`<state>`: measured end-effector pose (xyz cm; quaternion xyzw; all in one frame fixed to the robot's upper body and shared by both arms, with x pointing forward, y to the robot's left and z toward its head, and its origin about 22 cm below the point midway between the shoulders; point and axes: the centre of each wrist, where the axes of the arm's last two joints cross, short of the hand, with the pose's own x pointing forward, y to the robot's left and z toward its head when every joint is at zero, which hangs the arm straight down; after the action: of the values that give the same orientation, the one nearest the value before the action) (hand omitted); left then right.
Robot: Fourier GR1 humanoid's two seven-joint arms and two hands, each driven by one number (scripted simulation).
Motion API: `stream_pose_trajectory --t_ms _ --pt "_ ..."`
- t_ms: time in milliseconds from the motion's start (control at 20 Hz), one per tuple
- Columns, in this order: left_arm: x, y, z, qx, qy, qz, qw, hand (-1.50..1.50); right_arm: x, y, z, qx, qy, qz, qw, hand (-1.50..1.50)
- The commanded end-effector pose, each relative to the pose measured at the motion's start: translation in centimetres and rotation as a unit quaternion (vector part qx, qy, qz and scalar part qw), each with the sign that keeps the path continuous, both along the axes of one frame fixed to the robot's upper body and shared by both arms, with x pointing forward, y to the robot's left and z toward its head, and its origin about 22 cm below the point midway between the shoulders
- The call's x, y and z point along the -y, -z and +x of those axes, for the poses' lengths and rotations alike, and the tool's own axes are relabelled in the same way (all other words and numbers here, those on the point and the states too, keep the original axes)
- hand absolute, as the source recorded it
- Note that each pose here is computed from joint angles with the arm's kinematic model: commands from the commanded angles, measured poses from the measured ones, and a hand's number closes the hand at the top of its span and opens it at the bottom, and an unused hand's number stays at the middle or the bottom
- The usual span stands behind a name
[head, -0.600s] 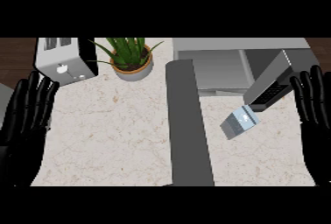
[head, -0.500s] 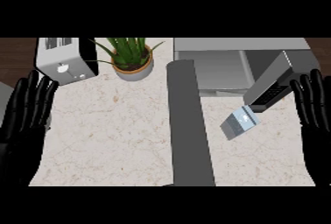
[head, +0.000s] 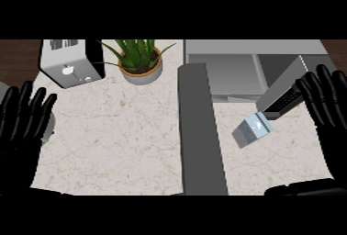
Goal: Pick up the milk, place it into the microwave and close the microwave
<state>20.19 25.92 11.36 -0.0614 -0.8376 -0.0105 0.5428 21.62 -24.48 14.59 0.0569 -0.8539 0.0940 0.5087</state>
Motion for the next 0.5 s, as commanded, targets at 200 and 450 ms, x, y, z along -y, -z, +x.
stream_pose_trajectory --t_ms 200,450 --pt "-1.2 -1.8 -6.4 -0.021 -0.001 -0.026 0.9995 -1.50 0.5 1.6 -1.7 -0.023 0.024 -0.003 0.999 -1.50" --pt "-4.6 -1.4 -7.7 -0.014 0.008 -0.021 0.9996 -1.50 1.8 2.3 -2.2 -0.049 0.033 -0.021 0.998 -1.50"
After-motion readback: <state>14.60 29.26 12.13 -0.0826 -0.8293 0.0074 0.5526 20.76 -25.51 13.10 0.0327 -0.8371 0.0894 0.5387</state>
